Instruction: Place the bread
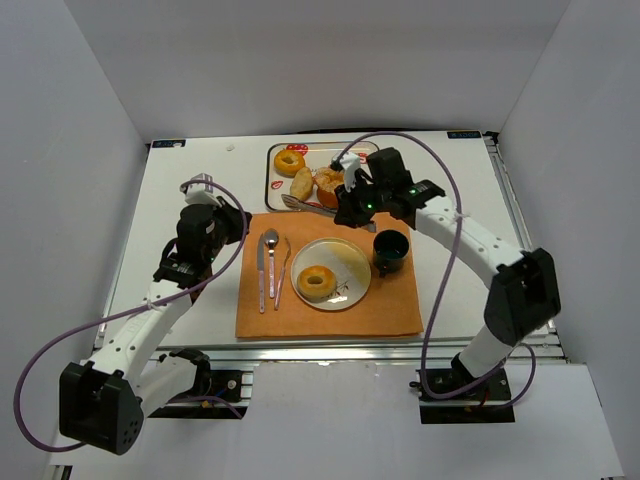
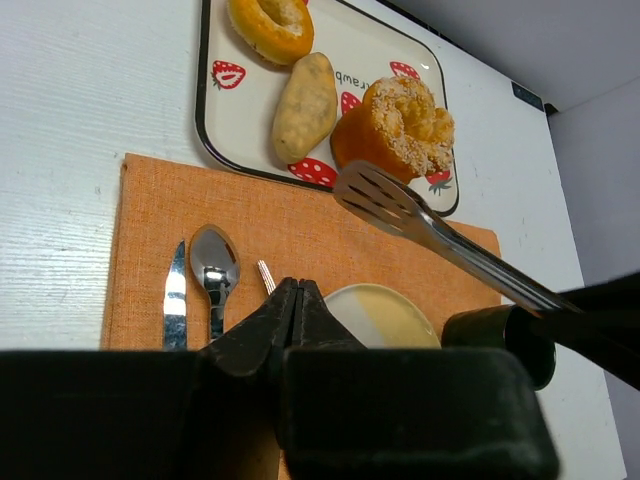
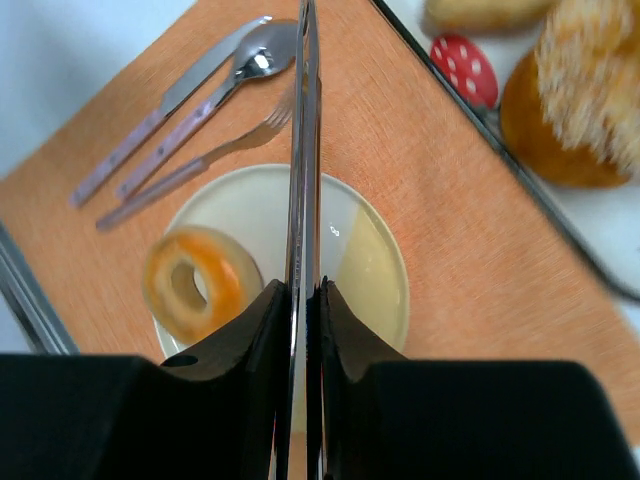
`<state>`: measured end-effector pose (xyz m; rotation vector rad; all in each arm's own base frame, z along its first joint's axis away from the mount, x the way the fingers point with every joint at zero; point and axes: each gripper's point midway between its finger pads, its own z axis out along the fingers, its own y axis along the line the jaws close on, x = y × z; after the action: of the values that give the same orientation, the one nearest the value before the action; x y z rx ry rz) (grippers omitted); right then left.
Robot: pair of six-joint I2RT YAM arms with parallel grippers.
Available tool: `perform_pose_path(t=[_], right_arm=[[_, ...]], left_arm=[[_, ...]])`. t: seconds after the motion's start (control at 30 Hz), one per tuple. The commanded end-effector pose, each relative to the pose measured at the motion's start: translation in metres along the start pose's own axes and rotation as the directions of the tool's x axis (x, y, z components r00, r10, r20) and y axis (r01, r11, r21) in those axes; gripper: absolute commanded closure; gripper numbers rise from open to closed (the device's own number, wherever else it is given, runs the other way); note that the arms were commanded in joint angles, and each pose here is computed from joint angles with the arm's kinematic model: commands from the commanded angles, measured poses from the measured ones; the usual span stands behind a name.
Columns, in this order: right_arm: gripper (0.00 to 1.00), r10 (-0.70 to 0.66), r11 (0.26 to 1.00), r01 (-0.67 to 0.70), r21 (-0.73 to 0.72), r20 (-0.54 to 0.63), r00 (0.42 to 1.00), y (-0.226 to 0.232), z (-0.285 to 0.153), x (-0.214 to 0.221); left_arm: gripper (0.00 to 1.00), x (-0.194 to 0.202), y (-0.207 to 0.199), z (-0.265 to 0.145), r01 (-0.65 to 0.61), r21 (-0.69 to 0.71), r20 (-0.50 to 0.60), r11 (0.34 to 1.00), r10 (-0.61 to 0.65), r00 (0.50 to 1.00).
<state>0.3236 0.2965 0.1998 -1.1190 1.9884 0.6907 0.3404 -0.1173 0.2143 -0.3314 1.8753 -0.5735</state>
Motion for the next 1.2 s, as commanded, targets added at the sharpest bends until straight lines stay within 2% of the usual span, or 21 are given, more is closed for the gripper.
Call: perform_pose_path(t=[0.0, 0.03, 0.1, 0.2, 0.37, 0.47, 0.77, 1.17], right_arm=[[1.0, 0.351, 0.927, -0.363, 0.091, 0.13, 0.927, -0.017, 0.009, -0.034], [1.0, 0.398, 0.907, -0.409, 0.097, 0.115, 0.91, -0.019, 0.016, -0.028], [0.82, 0.501, 0.86, -0.507, 0.06, 0.094, 0.861, -0.017, 0.025, -0.022], [0.73, 0.608, 0.79, -0.612, 0.028, 0.088, 0.789, -0.02, 0.032, -0.018], [0.66, 0.699, 0.71, -0.703, 0.027, 0.094, 0.709, -0.033, 0.043, -0.015], [0.55, 0.744, 0.665, -0.747, 0.015, 0.074, 0.664, -0.037, 0.053, -0.01], [0.54, 0.802, 0.596, -0.803, 0.018, 0.038, 0.596, -0.039, 0.064, 0.004], [0.52, 0.894, 0.447, -0.894, -0.013, 0.037, 0.447, -0.046, 0.066, 0.008]], left_arm=[[0.87, -0.013, -0.003, -0.008, 0.015, 0.003, 0.039, 1.0, -0.015, 0.999], [0.85, -0.013, -0.001, -0.008, 0.021, -0.006, 0.042, 1.0, -0.021, 0.999], [0.78, -0.012, 0.001, -0.01, 0.028, -0.014, 0.044, 1.0, -0.027, 0.999], [0.71, -0.009, 0.005, -0.01, 0.04, -0.031, 0.041, 0.999, -0.038, 0.998], [0.7, -0.007, 0.007, -0.009, 0.048, -0.044, 0.034, 0.998, -0.047, 0.998], [0.69, -0.007, 0.008, -0.008, 0.046, -0.052, 0.031, 0.998, -0.045, 0.999], [0.69, -0.008, 0.009, -0.007, 0.045, -0.065, 0.024, 0.997, -0.044, 0.999], [0.69, -0.008, 0.01, -0.007, 0.043, -0.075, 0.018, 0.996, -0.041, 0.999]])
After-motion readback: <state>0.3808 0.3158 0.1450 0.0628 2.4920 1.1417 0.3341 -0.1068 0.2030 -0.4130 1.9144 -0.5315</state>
